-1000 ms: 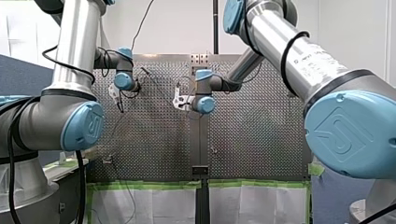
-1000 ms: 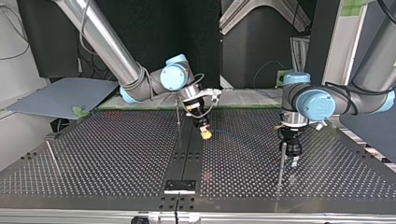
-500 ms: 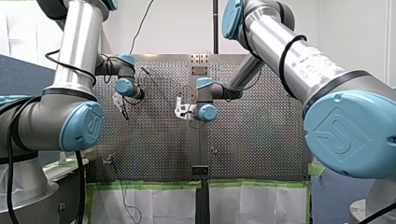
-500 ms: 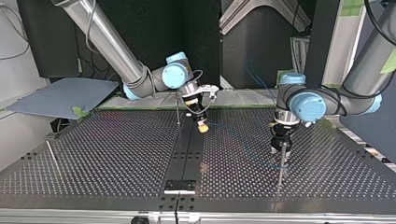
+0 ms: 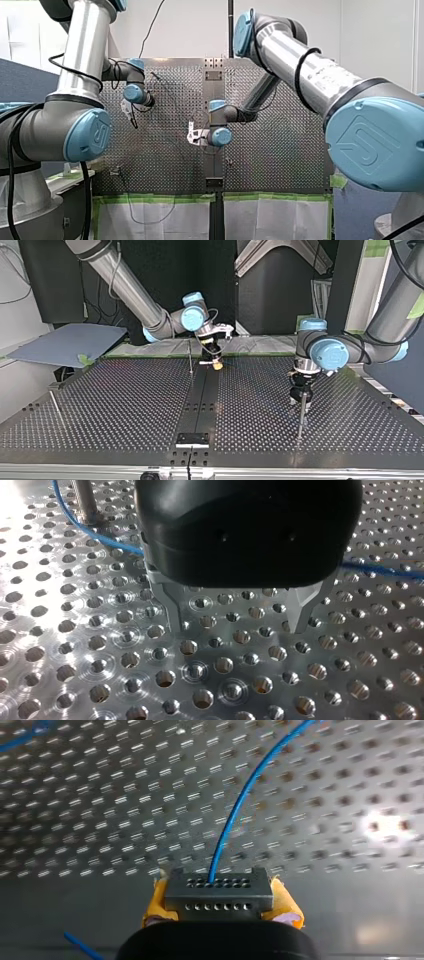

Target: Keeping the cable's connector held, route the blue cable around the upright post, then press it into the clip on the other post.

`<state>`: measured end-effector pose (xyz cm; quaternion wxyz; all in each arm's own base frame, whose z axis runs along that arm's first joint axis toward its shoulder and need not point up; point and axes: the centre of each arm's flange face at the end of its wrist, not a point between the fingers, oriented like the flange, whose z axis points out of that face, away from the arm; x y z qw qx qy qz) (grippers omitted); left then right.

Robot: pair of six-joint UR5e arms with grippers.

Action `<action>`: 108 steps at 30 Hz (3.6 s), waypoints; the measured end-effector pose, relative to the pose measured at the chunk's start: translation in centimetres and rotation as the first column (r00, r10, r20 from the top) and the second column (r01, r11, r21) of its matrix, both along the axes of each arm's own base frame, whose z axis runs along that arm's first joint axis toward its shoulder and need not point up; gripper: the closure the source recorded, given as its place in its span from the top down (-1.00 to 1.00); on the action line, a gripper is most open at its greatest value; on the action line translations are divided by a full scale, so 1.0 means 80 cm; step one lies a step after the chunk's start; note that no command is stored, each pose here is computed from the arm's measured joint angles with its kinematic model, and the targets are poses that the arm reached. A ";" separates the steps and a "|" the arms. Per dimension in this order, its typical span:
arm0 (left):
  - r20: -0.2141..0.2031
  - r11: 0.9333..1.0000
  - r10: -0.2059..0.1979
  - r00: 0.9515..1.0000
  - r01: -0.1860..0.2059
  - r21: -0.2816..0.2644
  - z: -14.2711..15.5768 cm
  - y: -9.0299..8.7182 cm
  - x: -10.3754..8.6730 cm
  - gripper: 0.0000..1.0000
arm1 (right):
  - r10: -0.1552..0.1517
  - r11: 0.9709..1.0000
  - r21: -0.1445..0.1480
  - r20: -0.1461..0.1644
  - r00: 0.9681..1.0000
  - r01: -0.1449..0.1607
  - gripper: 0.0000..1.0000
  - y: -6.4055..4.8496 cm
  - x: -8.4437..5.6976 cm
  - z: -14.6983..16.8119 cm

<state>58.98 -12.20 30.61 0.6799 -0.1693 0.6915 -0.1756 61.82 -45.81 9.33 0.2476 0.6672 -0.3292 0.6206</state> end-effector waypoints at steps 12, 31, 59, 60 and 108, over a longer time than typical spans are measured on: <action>0.004 1.000 0.008 1.000 -0.008 -0.001 0.000 0.004 0.002 1.00 | -0.034 0.998 0.052 -0.081 0.996 0.039 -1.00 0.013 -0.022 -0.090; 0.007 1.000 0.009 1.000 -0.009 -0.001 0.001 0.006 0.002 1.00 | -0.090 0.990 0.097 -0.149 0.985 0.105 -1.00 0.029 -0.053 -0.207; 0.007 1.000 0.019 1.000 -0.019 -0.001 0.000 0.007 0.002 1.00 | -0.223 0.951 0.178 -0.168 0.960 0.252 -1.00 0.073 -0.151 -0.374; 0.007 1.000 0.019 1.000 -0.019 -0.001 0.000 0.007 0.002 1.00 | -0.229 0.950 0.176 -0.166 0.959 0.257 -1.00 0.072 -0.155 -0.379; 0.003 0.998 0.065 0.998 -0.065 -0.015 0.000 0.025 0.004 1.00 | -0.392 0.920 -0.006 0.037 0.919 0.393 -1.00 0.060 -0.261 -0.228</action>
